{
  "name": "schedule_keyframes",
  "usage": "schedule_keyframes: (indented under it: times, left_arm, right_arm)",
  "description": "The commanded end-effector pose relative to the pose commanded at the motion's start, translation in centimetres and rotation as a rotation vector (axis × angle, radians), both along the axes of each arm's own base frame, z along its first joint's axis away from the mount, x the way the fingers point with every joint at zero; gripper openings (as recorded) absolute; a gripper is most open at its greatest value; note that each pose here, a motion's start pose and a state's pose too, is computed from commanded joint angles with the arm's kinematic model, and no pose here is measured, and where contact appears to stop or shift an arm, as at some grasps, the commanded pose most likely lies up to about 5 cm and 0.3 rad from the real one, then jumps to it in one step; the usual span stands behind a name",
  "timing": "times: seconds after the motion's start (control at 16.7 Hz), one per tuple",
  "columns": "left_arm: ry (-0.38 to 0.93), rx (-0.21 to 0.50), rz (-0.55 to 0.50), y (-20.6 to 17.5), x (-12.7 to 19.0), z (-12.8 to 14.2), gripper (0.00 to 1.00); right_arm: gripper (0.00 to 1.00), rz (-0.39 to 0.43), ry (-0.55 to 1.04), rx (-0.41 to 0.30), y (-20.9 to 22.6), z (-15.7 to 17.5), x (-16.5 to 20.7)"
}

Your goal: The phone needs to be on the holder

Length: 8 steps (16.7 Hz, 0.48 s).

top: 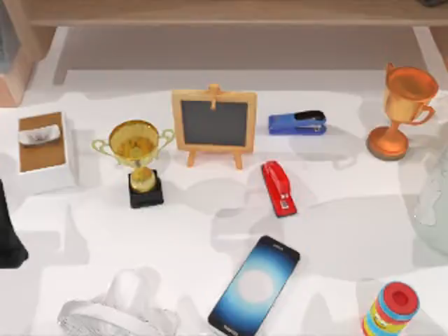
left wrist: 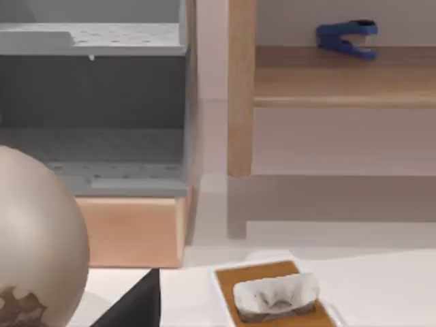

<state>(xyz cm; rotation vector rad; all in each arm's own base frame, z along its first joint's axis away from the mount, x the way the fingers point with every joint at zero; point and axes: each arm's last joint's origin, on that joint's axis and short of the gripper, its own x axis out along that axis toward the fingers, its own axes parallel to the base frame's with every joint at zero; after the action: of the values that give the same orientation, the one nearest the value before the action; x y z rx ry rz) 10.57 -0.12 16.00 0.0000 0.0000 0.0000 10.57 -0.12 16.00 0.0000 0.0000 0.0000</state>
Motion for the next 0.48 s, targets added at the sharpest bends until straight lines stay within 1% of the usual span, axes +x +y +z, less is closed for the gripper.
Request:
schedule_keyframes:
  times: [0.24,0.36,0.48]
  left_arm:
    - [0.000,0.000,0.000,0.0,0.0,0.0,1.00]
    - [0.000,0.000,0.000,0.0,0.0,0.0,1.00]
    - [0.000,0.000,0.000,0.0,0.0,0.0,1.00]
  right_arm:
    - [1.00,0.008,0.010,0.004,0.1,0.6,0.0]
    - [1.00,0.025,0.031,0.015,0.3,2.2,0.0]
    - [1.00,0.045,0.062,0.039,0.6,4.8,0.0]
